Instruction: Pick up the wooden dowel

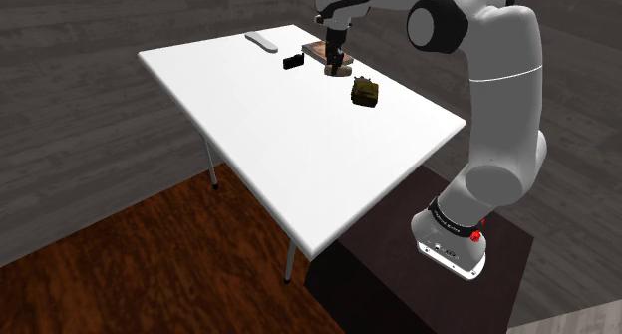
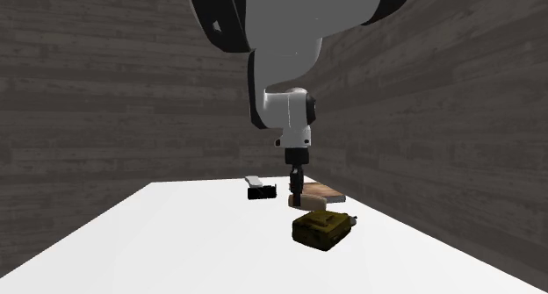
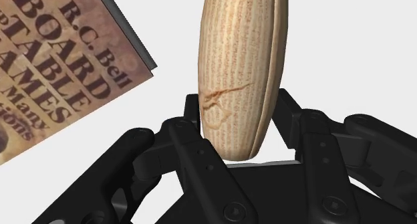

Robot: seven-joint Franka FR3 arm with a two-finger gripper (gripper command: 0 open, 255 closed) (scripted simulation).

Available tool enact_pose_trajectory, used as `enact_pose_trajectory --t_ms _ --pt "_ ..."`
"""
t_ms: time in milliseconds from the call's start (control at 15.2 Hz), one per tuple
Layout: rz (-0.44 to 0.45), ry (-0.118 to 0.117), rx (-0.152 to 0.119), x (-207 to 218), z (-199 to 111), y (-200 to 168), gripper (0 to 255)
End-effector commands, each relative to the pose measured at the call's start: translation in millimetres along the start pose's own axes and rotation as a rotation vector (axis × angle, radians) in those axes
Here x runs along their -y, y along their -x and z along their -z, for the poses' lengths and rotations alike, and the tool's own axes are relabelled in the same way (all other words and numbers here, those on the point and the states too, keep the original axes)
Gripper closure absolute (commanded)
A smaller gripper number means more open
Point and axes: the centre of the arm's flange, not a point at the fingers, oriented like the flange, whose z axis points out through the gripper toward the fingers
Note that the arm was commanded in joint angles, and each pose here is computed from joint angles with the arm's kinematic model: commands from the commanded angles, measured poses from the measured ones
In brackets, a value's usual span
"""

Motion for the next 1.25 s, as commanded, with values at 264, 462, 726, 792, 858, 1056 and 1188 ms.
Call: enact_pose_trajectory --t_ms 264,462,726,792,858,1056,1188 --pt "0.000 0.000 0.000 0.5 15.7 0.4 255" --pt "0.000 0.000 0.000 1.8 31.5 0.8 255" --pt "0.000 0.000 0.000 3.4 52.5 1.4 255" --pt "0.000 0.000 0.000 3.8 57.8 1.5 255" --pt "0.000 0.000 0.000 4.2 63.1 1.7 255" --pt "0.000 0.000 0.000 5.4 78.9 2.1 255" --pt "0.000 0.000 0.000 5.5 79.7 2.1 255"
